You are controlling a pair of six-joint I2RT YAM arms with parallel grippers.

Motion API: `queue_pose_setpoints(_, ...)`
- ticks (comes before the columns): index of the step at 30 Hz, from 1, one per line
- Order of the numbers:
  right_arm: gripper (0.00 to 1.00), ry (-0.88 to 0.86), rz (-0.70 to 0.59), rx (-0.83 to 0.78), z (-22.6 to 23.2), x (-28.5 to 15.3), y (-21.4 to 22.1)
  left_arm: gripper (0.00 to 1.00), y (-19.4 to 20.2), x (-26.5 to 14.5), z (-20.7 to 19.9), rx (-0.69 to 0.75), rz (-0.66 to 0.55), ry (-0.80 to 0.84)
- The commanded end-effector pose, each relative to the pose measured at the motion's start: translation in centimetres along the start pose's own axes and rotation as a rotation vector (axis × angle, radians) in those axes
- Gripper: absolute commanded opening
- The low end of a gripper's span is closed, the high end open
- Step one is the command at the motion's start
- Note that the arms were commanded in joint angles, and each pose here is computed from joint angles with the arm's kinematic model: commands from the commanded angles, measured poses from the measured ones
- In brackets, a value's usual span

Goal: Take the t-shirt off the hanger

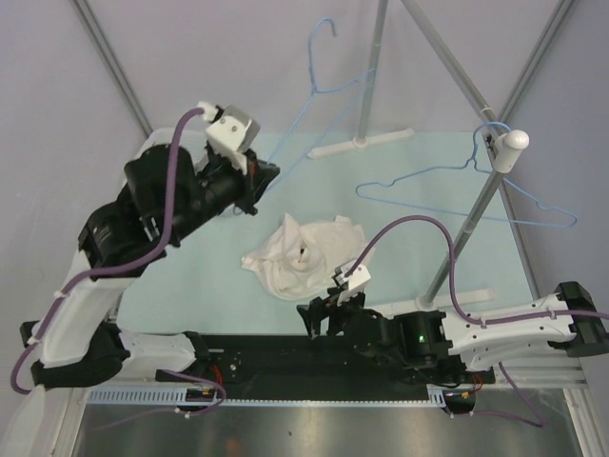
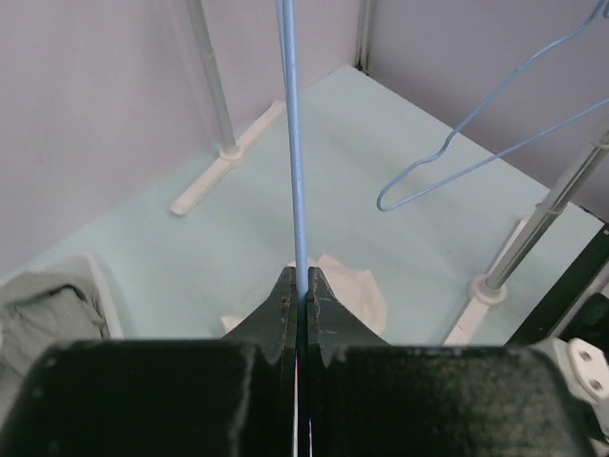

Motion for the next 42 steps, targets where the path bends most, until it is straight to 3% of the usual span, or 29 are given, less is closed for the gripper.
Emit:
queue_pose_setpoints(1,0.84,0.07,-0.078,0.044,-0.3,-1.0,-2.8,0.0,-3.2,1.4,-2.4,0.136,-0.024,0.262)
queue_pose_setpoints(10,0.84,0.103,-0.103,0.04,-1.0,-1.6,-4.2,0.0,-1.5,5.3,-6.5,0.287,0.065,0.628)
queue_pose_setpoints(20,0.84,0.123,-0.115,0.069,-1.7,-2.1,-4.8,0.0,-0.6,9.8,-8.8,0.316,0.059,0.798)
queue_pose_setpoints(25,0.83,0.131,-0.123,0.077,-2.0,-2.3,-5.4,0.0,0.6,12.9,-8.6,0.327,0.075,0.775)
queue_pose_setpoints(42,0.83,0.155,-0.11,0.08,-2.4,-2.4,-4.9,0.01,4.0,14.8,-8.9,0.292,0.168,0.838)
Point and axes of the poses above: each gripper's point midway between its finger pads, its own x axis out along the fingers, its own z axis along the line the jaws close on, y = z × x, the point moved 3 cm from there along -x, back along the fingers, and after that the axes turned 11 degrees about -x, right-handed, at the moved point
